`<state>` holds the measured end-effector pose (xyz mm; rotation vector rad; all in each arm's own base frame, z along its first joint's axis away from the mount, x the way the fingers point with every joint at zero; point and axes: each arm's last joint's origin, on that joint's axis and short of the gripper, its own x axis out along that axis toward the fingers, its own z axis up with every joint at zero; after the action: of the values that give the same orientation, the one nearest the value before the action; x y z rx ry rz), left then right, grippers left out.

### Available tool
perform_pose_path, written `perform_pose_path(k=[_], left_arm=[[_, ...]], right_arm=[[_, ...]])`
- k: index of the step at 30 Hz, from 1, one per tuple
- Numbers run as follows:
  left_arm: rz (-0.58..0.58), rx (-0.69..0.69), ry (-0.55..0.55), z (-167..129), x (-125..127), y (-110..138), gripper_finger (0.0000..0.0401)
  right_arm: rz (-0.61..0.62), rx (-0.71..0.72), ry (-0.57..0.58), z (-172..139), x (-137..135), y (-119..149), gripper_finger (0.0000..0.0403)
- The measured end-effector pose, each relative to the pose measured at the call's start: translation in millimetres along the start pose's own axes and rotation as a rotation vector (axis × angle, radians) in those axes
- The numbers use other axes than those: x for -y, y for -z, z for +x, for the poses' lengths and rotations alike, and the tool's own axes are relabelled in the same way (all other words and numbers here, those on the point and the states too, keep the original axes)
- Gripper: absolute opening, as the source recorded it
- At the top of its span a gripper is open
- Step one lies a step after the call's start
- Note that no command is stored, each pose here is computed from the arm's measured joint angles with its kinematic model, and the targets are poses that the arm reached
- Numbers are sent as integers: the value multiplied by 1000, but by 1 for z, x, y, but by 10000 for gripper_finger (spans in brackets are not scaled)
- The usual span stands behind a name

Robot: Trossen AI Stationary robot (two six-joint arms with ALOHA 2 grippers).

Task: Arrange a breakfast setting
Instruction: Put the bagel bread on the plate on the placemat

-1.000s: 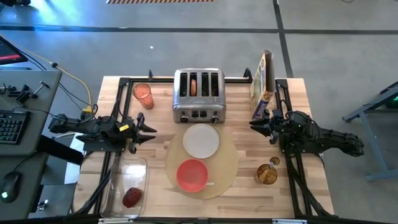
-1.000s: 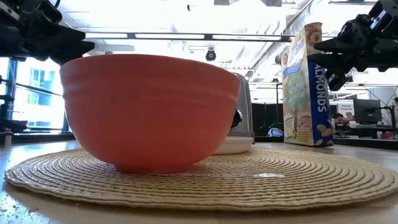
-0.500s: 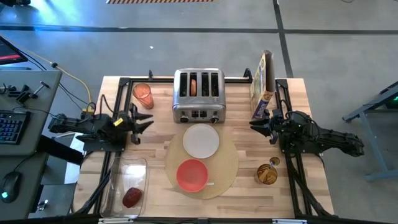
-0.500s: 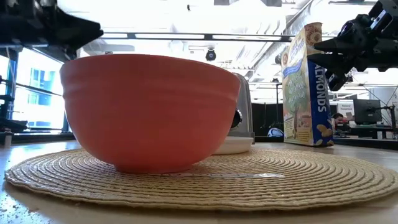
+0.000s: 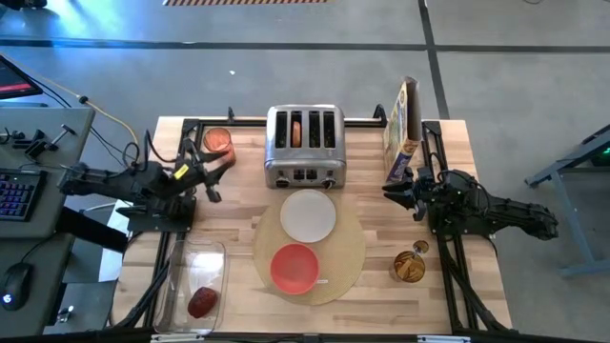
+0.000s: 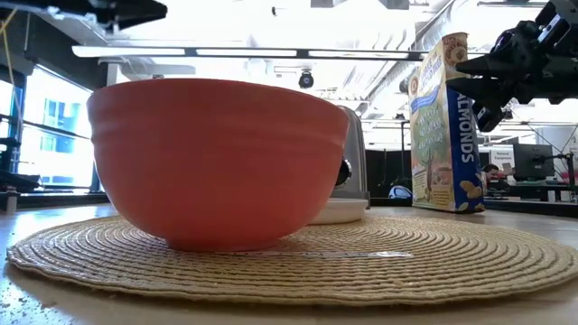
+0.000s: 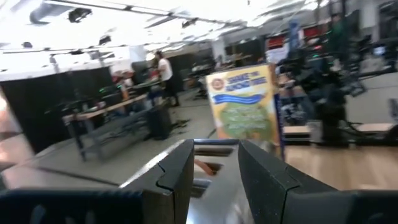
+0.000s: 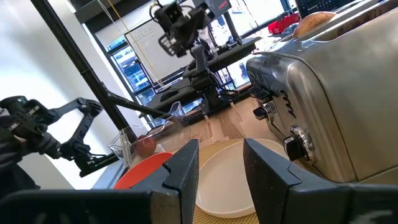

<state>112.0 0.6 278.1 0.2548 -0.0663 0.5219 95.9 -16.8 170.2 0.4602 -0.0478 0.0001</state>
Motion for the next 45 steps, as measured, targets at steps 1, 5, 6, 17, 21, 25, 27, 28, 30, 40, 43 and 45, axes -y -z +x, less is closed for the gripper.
perform_pose_path(k=[1, 5, 6, 17, 21, 25, 27, 28, 30, 40, 43, 45], left_arm=[[6, -11, -16, 4, 0, -5, 115], [-17, -57, -113, 25, 0, -27, 115], [-31, -71, -142, 31, 0, -31, 115], [-118, -148, -270, 93, 0, -53, 115], [-179, -161, -291, 116, 0, -53, 115], [-249, -187, -318, 138, 0, -49, 115], [-291, -191, -323, 148, -1, -49, 115], [-306, -195, -325, 154, -1, -48, 115], [-317, -208, -334, 164, -1, -46, 115], [-394, -384, -333, 209, -2, -25, 133], [-414, -433, -337, 220, -3, -22, 150], [-435, -473, -341, 225, -4, -19, 161]], right_arm=[[0, 0, 0, 0, 0, 0, 110], [0, 0, 0, 0, 0, 0, 110], [0, 0, 0, 0, 0, 0, 110], [0, 0, 0, 0, 0, 0, 110], [0, 0, 0, 0, 0, 0, 110], [0, 0, 0, 0, 0, 0, 110], [0, 0, 0, 0, 0, 0, 110], [0, 0, 0, 0, 0, 0, 110], [0, 0, 0, 0, 0, 0, 110], [0, 0, 0, 0, 0, 0, 110], [0, 0, 0, 0, 0, 0, 110], [0, 0, 0, 0, 0, 0, 110]])
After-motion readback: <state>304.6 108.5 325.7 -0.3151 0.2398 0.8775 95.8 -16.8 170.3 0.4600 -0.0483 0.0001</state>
